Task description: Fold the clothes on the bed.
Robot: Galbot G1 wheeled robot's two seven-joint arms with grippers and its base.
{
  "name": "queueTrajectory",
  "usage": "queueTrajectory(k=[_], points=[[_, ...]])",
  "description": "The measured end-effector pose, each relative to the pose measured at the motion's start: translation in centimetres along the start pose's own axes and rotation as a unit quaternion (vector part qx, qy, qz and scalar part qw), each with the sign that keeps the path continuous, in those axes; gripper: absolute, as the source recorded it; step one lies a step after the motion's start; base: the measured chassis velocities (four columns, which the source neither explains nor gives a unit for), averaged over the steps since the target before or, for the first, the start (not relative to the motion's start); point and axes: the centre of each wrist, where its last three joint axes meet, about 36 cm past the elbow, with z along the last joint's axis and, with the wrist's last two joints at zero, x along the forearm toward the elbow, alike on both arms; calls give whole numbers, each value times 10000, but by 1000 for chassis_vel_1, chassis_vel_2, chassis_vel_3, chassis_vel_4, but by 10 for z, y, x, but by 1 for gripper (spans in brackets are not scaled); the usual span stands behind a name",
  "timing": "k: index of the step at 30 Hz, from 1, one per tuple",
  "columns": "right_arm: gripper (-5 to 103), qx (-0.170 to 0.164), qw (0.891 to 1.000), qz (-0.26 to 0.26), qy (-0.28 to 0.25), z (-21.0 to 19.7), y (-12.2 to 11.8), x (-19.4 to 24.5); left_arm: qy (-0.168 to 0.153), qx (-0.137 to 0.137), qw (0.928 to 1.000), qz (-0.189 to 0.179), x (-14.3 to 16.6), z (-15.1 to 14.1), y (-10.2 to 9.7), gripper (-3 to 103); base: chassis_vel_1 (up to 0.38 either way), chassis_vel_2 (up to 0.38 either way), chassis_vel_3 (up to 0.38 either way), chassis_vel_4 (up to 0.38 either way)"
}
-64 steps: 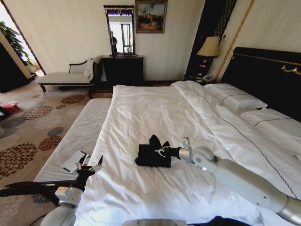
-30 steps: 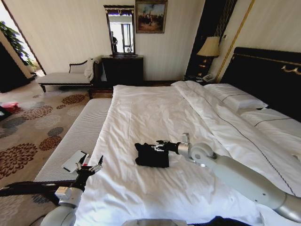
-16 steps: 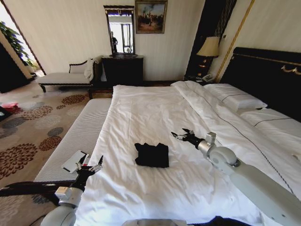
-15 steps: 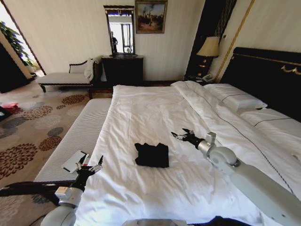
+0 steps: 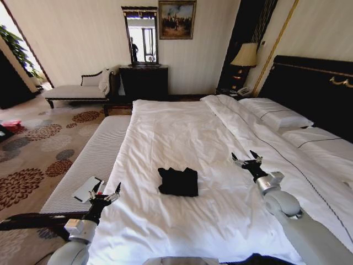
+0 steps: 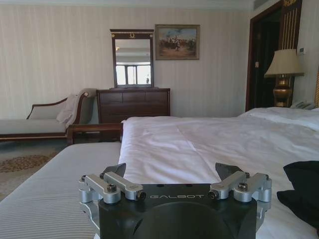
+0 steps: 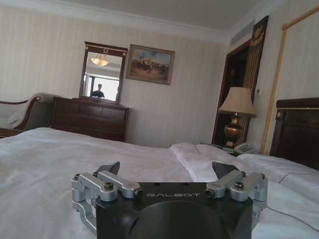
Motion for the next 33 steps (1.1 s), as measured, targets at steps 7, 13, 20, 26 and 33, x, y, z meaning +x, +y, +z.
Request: queueTrajectory(k=[7,13,20,26,33], points=[[100,37,9997,213,-92,2,-13,31,0,0,10000,0,0,0,0,100,0,0,0,0],[100,118,9995,277,25,9,-21,69,0,0,10000,0,0,0,0,100,0,0,0,0],[100,104,9998,2,160,16,-21,110,0,0,10000,0,0,0,0,100,0,0,0,0],[100,114,9997,-138,135,19,-16,122,0,0,10000,0,0,0,0,100,0,0,0,0],[100,75,9999,-150,13,17,-12,117,0,0,10000,0,0,0,0,100,0,0,0,0]])
